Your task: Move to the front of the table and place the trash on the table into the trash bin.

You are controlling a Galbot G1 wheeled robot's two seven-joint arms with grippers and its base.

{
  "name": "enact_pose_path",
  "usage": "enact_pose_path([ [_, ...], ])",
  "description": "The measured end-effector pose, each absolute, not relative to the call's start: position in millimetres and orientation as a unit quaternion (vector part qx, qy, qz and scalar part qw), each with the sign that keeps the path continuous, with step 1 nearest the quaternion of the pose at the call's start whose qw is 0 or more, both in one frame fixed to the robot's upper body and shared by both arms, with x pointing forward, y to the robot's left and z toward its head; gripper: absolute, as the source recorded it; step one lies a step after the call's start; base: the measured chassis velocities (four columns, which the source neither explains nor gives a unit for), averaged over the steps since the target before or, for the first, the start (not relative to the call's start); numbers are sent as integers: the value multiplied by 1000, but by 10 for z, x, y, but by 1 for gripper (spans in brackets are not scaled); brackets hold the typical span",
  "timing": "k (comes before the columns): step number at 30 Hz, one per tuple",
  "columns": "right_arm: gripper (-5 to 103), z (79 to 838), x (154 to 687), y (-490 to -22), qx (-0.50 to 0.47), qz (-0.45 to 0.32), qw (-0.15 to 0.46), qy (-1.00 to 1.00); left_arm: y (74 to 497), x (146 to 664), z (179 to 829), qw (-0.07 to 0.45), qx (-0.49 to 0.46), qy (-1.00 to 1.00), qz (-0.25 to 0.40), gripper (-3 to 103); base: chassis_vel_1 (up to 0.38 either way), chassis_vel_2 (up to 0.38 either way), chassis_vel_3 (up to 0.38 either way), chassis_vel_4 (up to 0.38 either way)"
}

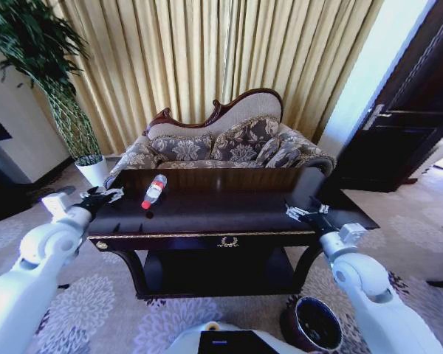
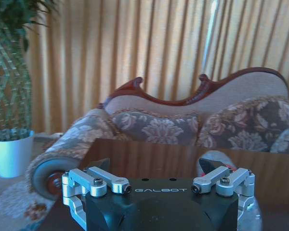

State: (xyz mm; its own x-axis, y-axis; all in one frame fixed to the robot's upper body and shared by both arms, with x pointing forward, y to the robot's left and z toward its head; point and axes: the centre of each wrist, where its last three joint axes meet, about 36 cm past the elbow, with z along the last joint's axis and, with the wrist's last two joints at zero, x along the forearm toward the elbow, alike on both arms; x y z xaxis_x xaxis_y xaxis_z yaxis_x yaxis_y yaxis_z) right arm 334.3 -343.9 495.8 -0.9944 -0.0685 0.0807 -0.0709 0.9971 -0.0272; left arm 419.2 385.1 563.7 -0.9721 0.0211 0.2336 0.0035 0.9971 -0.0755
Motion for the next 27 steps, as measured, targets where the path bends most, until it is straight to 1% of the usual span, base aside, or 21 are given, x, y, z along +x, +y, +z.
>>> enact_pose_path([
  [2, 100, 4951, 3349, -3446, 35, 16, 41, -998, 3723, 4236, 5674, 113, -8, -993, 31, 100, 0, 0, 0, 0],
  [3, 100, 4951, 3349, -3446, 35, 16, 41, -998, 3723, 4236, 5674, 113, -8, -993, 31, 100, 0, 0, 0, 0],
  [5, 100, 4954, 3360, -3462, 35, 20, 42, -998, 3524, 4243, 5738, 108, -6, -994, 25, 100, 0, 0, 0, 0],
  [7, 100, 4956, 3366, -3474, 34, 22, 42, -998, 3460, 4246, 5759, 107, -8, -994, 22, 100, 0, 0, 0, 0],
  [9, 100, 4952, 3382, -3502, 32, 25, 44, -998, 3274, 4270, 5807, 120, -9, -993, 10, 100, 0, 0, 0, 0],
  [10, 100, 4952, 3382, -3502, 32, 25, 44, -998, 3274, 4270, 5807, 120, -9, -993, 10, 100, 0, 0, 0, 0],
  [12, 100, 4944, 3401, -3519, 31, 25, 44, -998, 3147, 4288, 5834, 144, -4, -990, -3, 100, 0, 0, 0, 0],
  [13, 100, 4944, 3401, -3519, 31, 25, 44, -998, 3147, 4288, 5834, 144, -4, -990, -3, 100, 0, 0, 0, 0],
  [16, 100, 4921, 3429, -3533, 29, 24, 46, -998, 3105, 4315, 5920, 179, -17, -984, -14, 100, 0, 0, 0, 0],
  [19, 100, 4906, 3436, -3540, 27, 23, 46, -998, 3116, 4339, 5967, 185, -24, -982, -10, 100, 0, 0, 0, 0],
  [27, 100, 4851, 3444, -3566, 21, 17, 45, -999, 3156, 4595, 6010, 208, -45, -977, -6, 100, 0, 0, 0, 0],
])
